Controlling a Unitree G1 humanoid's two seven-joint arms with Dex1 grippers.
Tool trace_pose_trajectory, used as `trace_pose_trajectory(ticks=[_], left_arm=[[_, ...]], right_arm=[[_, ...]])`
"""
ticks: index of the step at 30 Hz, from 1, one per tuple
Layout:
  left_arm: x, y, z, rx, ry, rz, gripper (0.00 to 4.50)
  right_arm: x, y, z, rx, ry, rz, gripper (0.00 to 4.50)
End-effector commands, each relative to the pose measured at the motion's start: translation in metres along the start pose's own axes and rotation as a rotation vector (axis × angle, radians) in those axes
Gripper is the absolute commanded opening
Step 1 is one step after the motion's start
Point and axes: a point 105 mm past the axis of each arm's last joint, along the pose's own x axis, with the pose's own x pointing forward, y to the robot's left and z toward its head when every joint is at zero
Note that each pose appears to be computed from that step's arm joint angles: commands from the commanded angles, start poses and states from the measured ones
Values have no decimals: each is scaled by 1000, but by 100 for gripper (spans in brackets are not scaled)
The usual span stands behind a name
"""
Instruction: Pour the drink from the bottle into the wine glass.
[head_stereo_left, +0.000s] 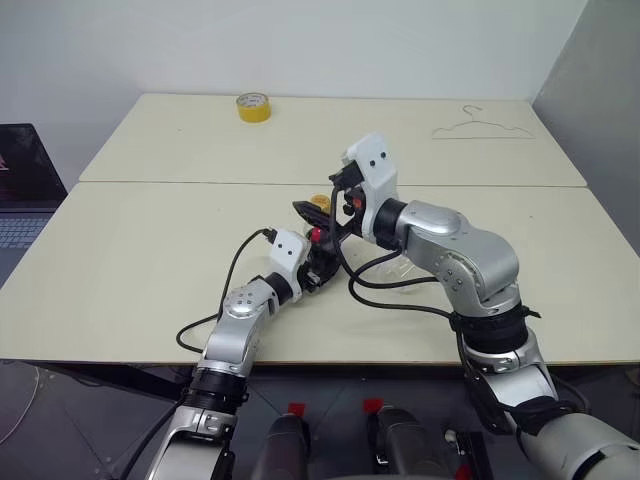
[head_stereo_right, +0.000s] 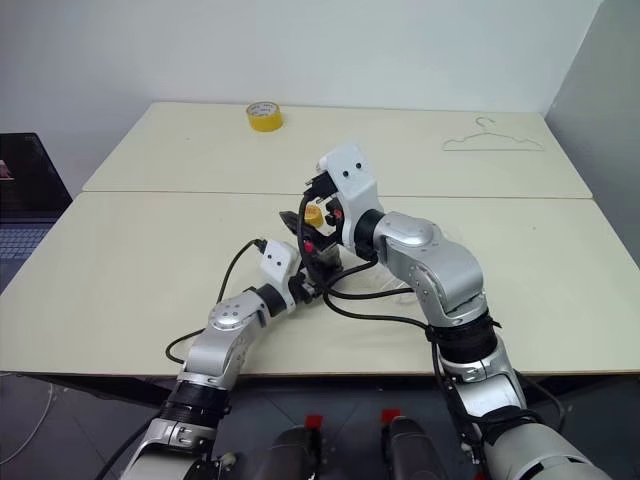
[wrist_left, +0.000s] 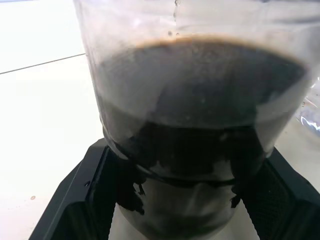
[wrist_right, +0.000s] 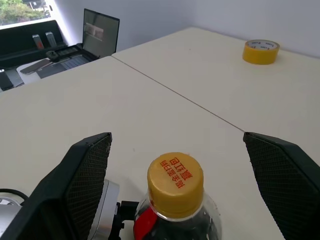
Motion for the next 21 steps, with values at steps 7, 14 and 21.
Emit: trace_pose_trajectory(ticks=[7, 14, 21], left_arm=[[0, -4, -2, 7, 5, -5, 327], [-1, -5, -3, 3, 6, -5, 327], [-1, -4, -3, 3, 6, 0, 327]], right_arm=[[5, 3, 11, -10, -19, -9, 352], [5, 2, 10, -7, -15, -11, 125], [4, 3, 7, -11, -1, -2, 125]])
